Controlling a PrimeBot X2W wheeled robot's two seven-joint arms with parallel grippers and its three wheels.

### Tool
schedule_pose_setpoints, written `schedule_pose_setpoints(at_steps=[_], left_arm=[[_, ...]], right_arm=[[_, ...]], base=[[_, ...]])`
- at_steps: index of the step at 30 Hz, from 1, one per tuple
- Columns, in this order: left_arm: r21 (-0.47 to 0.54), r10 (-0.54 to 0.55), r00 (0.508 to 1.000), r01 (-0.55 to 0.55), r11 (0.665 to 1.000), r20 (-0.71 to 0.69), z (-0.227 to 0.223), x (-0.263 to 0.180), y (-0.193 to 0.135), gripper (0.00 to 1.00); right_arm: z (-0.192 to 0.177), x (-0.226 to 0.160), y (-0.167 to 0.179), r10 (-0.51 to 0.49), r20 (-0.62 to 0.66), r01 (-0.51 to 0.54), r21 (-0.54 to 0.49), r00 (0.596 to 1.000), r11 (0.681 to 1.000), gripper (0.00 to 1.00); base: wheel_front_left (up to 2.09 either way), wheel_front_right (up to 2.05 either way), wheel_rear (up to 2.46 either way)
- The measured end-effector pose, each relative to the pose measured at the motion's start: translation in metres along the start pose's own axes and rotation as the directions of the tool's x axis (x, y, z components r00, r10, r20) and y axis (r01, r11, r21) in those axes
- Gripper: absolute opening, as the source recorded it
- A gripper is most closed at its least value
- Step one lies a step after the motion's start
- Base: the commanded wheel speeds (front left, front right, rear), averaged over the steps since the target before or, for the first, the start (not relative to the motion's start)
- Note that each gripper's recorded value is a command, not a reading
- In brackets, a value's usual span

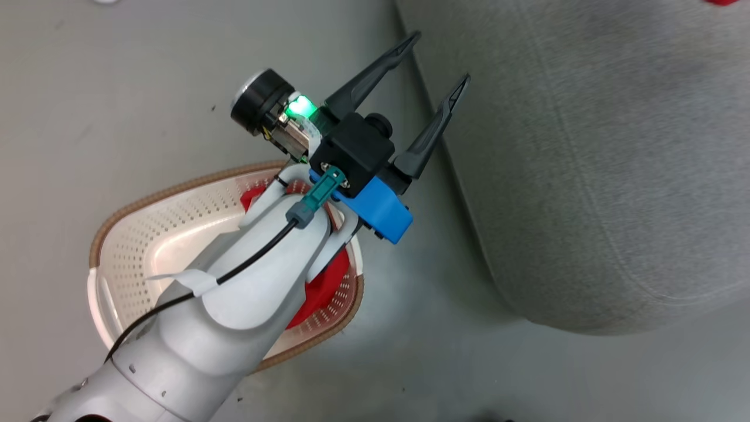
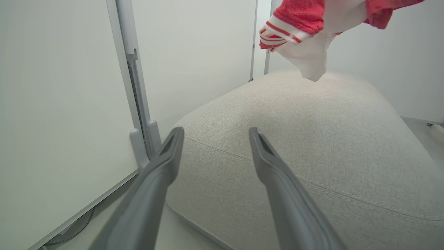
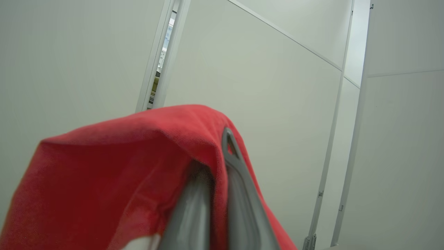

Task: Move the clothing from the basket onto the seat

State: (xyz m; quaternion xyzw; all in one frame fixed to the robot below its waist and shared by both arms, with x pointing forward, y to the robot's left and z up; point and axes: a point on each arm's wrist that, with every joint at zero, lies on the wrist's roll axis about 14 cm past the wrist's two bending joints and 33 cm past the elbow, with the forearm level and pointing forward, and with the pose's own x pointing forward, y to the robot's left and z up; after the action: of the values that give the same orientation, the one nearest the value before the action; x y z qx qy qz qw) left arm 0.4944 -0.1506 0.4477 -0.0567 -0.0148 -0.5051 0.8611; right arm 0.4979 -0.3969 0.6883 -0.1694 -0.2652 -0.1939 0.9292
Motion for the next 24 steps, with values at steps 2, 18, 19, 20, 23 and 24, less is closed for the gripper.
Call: schedule_pose_setpoints(at_steps=[2,18,19,20,23,24], left_arm=[[-0.007,0.013,1.000,-0.013,1.000,-0.003,-0.008,0.000,0.009,1.00],[-0.049,0.078,0.993,-0.083,0.995,-0.087,-0.073,-0.018,0.044,1.00],[-0.048,0.078,0.993,-0.083,0.995,-0.085,-0.072,-0.018,0.044,1.00],[-0.047,0.079,0.994,-0.083,0.995,-0.082,-0.071,-0.018,0.044,1.00],[-0.041,0.078,0.994,-0.082,0.996,-0.080,-0.068,-0.017,0.044,1.00],[-0.041,0.078,0.994,-0.081,0.996,-0.079,-0.067,-0.017,0.043,1.00]], right_arm=[[-0.021,0.008,0.002,-0.004,-0.032,0.004,-0.004,0.999,1.000,0.00],[-0.216,-0.048,0.043,0.026,-0.497,-0.005,0.043,0.867,0.999,0.00],[-0.222,-0.057,0.042,0.023,-0.522,0.001,0.045,0.852,0.999,0.00],[-0.227,-0.066,0.040,0.020,-0.546,0.006,0.046,0.838,0.999,0.00],[-0.238,-0.089,0.035,0.007,-0.602,0.035,0.057,0.799,0.998,0.00],[-0.242,-0.095,0.032,0.002,-0.619,0.042,0.057,0.786,0.998,0.00]], base=[[0.00,0.00,0.00],[0.00,0.00,0.00],[0.00,0.00,0.00],[0.00,0.00,0.00],[0.00,0.00,0.00],[0.00,0.00,0.00]])
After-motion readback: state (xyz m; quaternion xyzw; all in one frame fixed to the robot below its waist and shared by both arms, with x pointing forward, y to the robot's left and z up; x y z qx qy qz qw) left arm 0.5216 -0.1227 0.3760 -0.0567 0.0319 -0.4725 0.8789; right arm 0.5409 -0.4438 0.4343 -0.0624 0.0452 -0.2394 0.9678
